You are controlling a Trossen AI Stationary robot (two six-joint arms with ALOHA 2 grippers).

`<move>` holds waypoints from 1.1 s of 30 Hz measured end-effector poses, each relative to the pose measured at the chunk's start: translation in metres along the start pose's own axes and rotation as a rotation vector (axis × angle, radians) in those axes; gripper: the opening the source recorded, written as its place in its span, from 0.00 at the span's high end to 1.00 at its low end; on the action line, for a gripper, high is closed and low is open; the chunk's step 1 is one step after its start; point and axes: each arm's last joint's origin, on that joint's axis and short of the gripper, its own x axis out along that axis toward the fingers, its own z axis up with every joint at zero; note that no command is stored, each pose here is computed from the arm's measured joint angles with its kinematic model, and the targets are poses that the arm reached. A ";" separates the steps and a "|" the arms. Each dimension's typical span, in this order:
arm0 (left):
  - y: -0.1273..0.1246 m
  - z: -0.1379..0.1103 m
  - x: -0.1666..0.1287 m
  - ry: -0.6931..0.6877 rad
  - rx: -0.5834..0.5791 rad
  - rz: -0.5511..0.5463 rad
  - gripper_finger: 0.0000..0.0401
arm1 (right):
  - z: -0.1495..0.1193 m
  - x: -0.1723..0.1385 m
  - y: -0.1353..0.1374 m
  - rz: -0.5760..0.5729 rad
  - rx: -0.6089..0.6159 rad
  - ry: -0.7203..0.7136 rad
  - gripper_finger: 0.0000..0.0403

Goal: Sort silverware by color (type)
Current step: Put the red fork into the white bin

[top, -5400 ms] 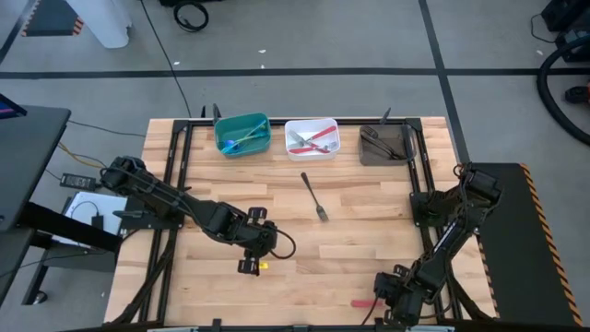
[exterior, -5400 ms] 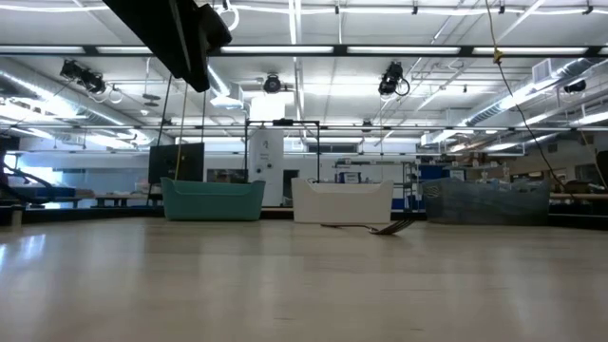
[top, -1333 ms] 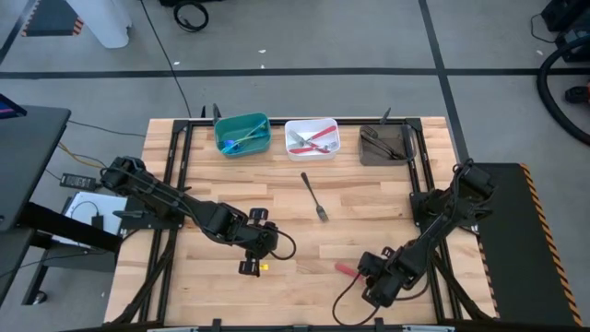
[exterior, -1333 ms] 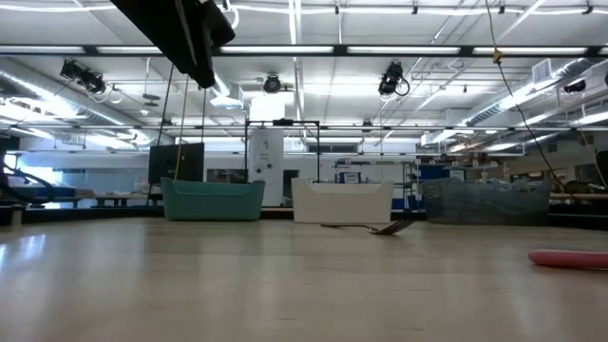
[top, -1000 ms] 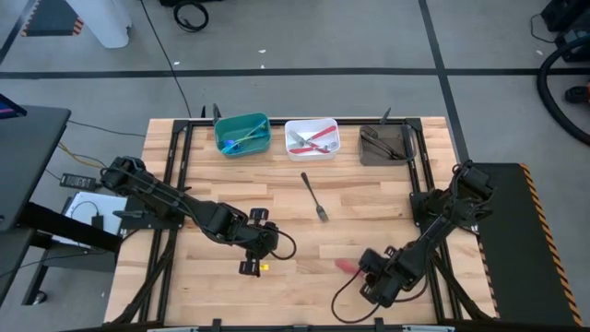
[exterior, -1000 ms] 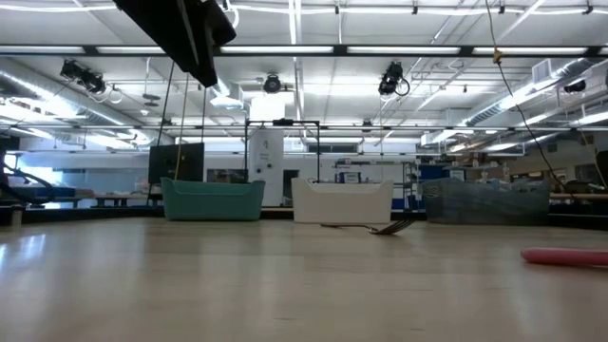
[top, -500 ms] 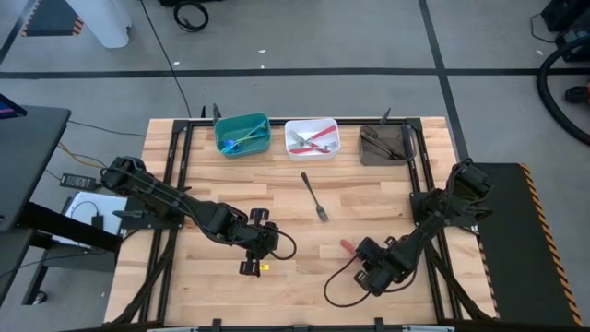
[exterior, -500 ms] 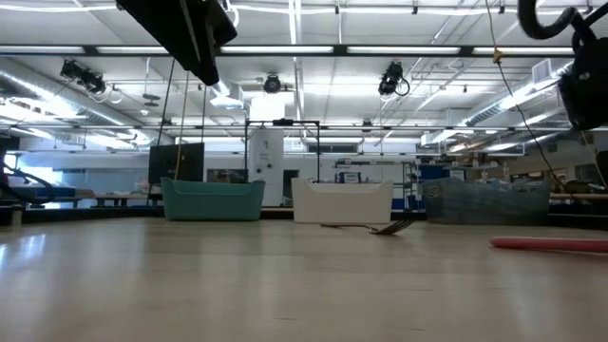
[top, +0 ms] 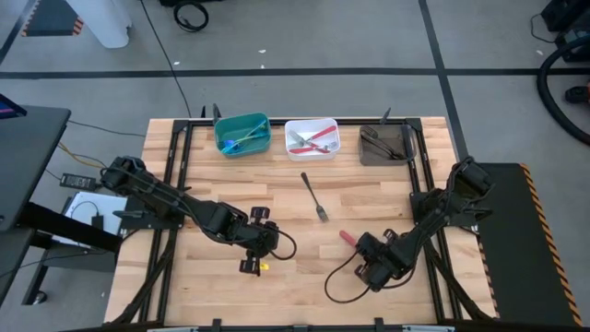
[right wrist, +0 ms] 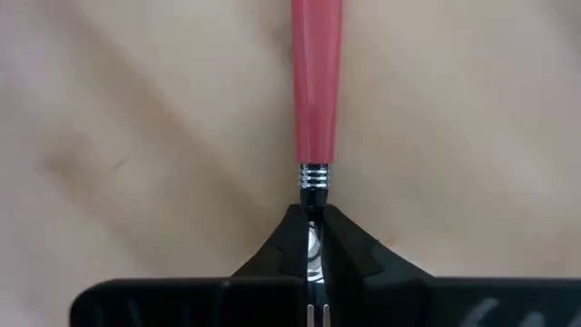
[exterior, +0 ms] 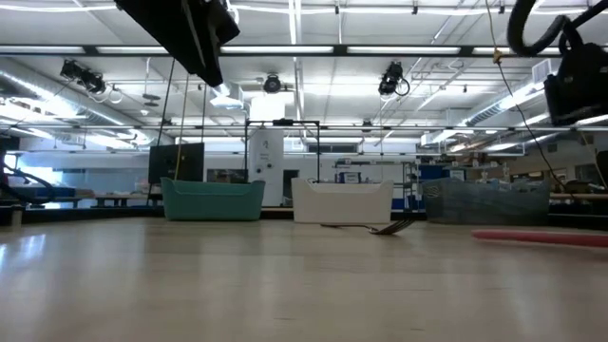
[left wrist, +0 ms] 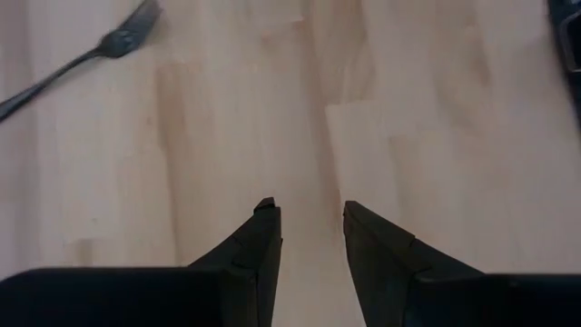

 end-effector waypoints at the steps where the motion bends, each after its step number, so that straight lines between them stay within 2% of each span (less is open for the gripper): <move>1: 0.002 0.000 0.000 0.006 -0.001 0.013 0.70 | 0.001 -0.002 -0.002 -0.001 -0.001 -0.021 0.96; 3: 0.008 -0.003 0.001 0.041 0.005 0.038 0.70 | 0.006 -0.008 -0.010 -0.031 -0.011 -0.075 0.96; 5: 0.015 -0.005 0.002 0.072 0.005 0.068 0.70 | 0.012 -0.019 -0.011 0.002 0.015 -0.113 0.96; 8: 0.029 -0.007 0.003 0.111 -0.016 0.111 0.70 | 0.022 -0.027 -0.022 -0.035 0.026 -0.118 0.96; 14: 0.058 -0.008 0.005 0.164 -0.022 0.156 0.70 | 0.061 -0.038 -0.037 -0.056 0.003 -0.242 0.96; 19: 0.080 -0.008 0.006 0.185 -0.014 0.180 0.70 | 0.110 -0.043 -0.059 -0.145 -0.023 -0.411 0.96; 24: 0.099 -0.009 0.007 0.198 -0.035 0.202 0.70 | 0.171 -0.043 -0.086 -0.207 -0.052 -0.540 0.95; 26: 0.105 -0.010 0.007 0.201 -0.042 0.200 0.70 | 0.198 -0.043 -0.096 -0.189 -0.080 -0.589 0.95; 30: 0.111 -0.010 0.007 0.203 -0.055 0.168 0.70 | 0.240 -0.040 -0.118 -0.082 -0.158 -0.666 0.95; 33: 0.114 -0.011 0.007 0.204 -0.055 0.149 0.70 | 0.263 -0.038 -0.138 -0.080 -0.146 -0.725 0.95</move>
